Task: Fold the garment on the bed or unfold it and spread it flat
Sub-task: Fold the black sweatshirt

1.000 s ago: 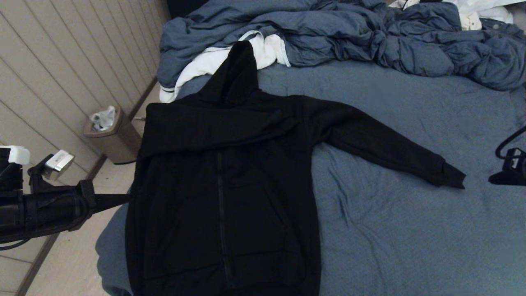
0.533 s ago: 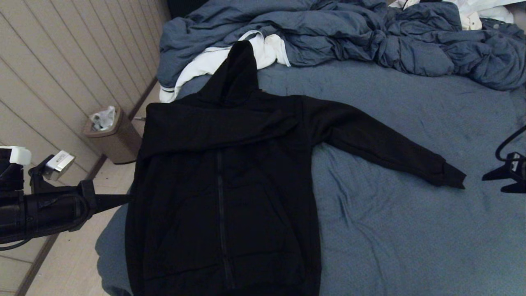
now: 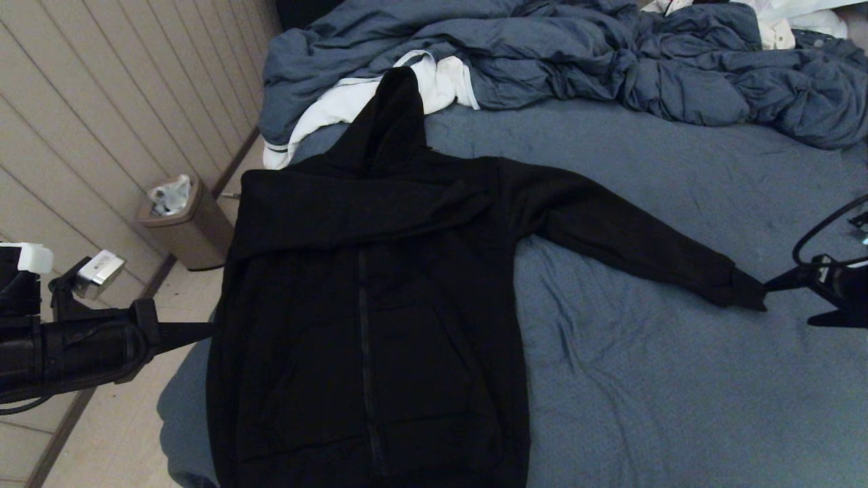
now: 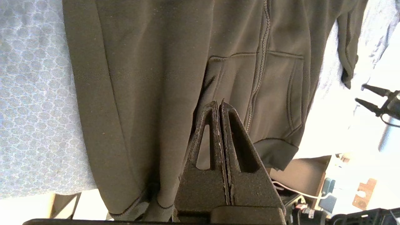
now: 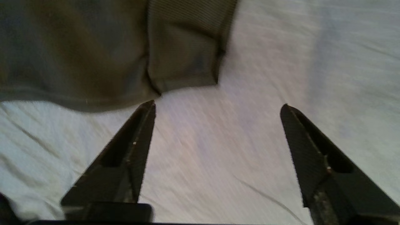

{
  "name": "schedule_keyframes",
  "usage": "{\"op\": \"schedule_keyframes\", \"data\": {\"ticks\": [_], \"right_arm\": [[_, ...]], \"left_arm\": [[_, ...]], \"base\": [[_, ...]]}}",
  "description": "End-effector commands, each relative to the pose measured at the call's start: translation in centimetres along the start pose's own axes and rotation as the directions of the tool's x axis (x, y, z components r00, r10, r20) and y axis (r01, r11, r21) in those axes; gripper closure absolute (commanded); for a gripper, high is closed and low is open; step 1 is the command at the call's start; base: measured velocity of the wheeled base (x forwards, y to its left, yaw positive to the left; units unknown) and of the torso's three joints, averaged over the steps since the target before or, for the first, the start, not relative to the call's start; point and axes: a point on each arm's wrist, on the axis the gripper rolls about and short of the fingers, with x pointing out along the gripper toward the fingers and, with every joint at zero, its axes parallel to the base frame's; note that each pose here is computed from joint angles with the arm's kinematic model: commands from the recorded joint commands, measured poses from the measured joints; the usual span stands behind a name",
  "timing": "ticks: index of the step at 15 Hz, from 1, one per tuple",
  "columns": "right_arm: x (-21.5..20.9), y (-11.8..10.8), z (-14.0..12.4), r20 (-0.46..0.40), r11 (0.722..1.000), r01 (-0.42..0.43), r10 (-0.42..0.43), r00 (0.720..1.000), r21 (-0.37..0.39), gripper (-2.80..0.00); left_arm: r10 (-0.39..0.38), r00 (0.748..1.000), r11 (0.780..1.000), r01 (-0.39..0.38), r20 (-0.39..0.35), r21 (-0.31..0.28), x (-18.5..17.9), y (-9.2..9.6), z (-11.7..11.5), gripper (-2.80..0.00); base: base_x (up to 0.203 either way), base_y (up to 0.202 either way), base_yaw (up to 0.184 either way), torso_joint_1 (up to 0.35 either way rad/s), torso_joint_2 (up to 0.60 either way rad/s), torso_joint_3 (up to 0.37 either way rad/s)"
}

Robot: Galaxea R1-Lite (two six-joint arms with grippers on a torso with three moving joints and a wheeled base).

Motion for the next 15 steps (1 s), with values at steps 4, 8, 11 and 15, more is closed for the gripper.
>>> {"op": "schedule_keyframes", "data": {"ticks": [4,8,11,15], "right_arm": [[3.2,0.2,1.2,-0.024,1.0,-0.019,0.02,1.0,0.021,-2.8],[5.4,0.6,1.7,-0.042,0.999,-0.03,0.031,0.999,0.025,-2.8],[6.7,0.9,1.9,-0.053,0.999,-0.036,0.036,0.998,0.017,-2.8],[7.9,0.8,2.3,-0.052,0.999,-0.04,0.04,0.998,0.013,-2.8]], "left_arm": [[-0.002,1.0,1.0,0.002,-0.004,-0.006,0.4,0.4,0.1,0.0],[-0.004,1.0,1.0,0.003,-0.019,-0.013,0.8,0.6,0.0,0.0],[-0.004,1.0,1.0,0.004,-0.021,-0.013,0.9,0.6,0.0,0.0],[-0.006,1.0,1.0,0.006,-0.029,-0.013,1.0,0.5,-0.1,0.0]], "base": [[0.0,0.0,0.0,0.0,0.0,0.0],[0.0,0.0,0.0,0.0,0.0,0.0],[0.0,0.0,0.0,0.0,0.0,0.0],[0.0,0.0,0.0,0.0,0.0,0.0]]}}
